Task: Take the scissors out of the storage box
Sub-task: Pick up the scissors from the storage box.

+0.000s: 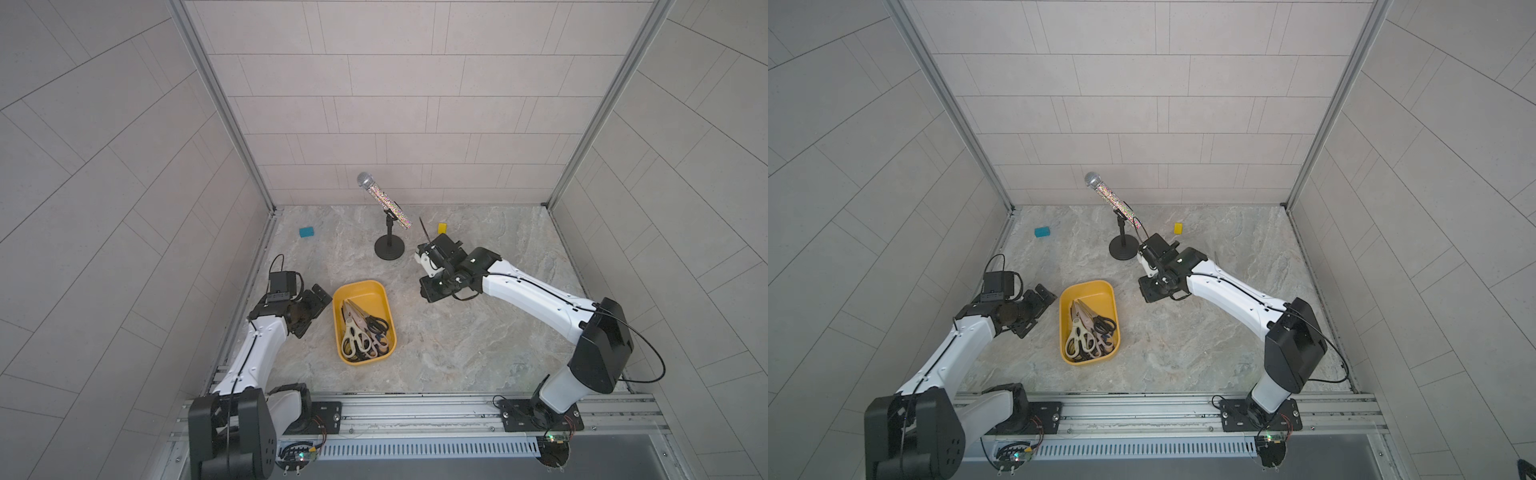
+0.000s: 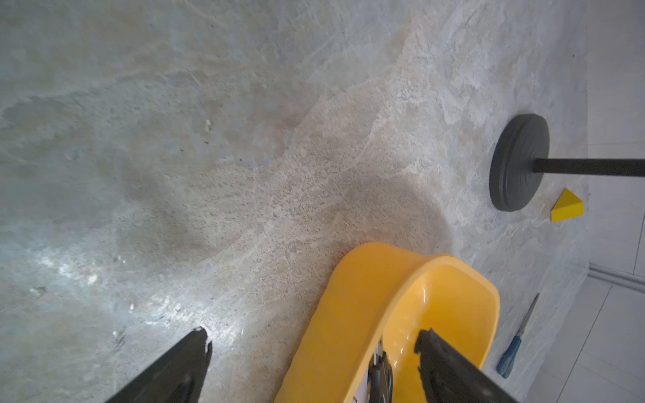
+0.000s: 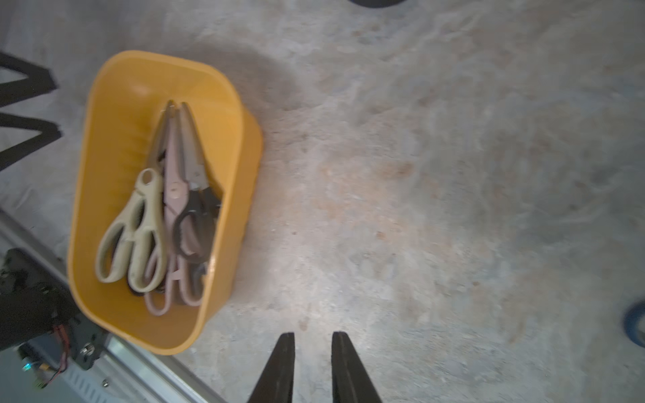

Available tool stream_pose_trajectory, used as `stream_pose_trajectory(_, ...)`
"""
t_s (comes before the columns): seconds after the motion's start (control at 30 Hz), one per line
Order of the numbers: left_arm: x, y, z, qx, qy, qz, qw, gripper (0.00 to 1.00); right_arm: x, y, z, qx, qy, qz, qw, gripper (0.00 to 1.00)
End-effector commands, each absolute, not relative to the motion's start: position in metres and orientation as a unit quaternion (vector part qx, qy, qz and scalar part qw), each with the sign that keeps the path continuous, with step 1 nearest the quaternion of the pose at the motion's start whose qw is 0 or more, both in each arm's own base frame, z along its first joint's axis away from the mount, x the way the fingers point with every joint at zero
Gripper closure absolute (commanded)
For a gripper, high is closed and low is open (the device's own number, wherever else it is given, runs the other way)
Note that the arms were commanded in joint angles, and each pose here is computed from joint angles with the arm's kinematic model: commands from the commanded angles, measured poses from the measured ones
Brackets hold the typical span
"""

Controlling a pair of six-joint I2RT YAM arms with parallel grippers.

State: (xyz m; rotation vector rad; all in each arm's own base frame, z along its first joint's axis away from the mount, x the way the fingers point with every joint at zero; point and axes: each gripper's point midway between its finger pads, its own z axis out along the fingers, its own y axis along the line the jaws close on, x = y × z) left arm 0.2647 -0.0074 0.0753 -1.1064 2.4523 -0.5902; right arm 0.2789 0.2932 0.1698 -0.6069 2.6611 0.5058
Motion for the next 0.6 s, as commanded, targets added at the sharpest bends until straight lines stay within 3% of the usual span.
stream_pose_trajectory(0.0,0.264,-0.001,0.066,-0.423,0.857,-0.228,0.184,0.00,0.261,0.331,0.171,-0.244,0.932,0.209,0.166,0.77)
stream_pose_trajectory(0.23,0.258,0.014,0.061,-0.426,0.860,-0.213,0.183,0.00,0.236,0.383,0.145,-0.294,0.924,0.220,0.110,0.77)
stream_pose_trajectory(0.57,0.256,0.017,0.065,-0.423,0.859,-0.214,0.195,0.00,0.225,0.417,0.105,-0.317,0.924,0.206,0.058,0.74)
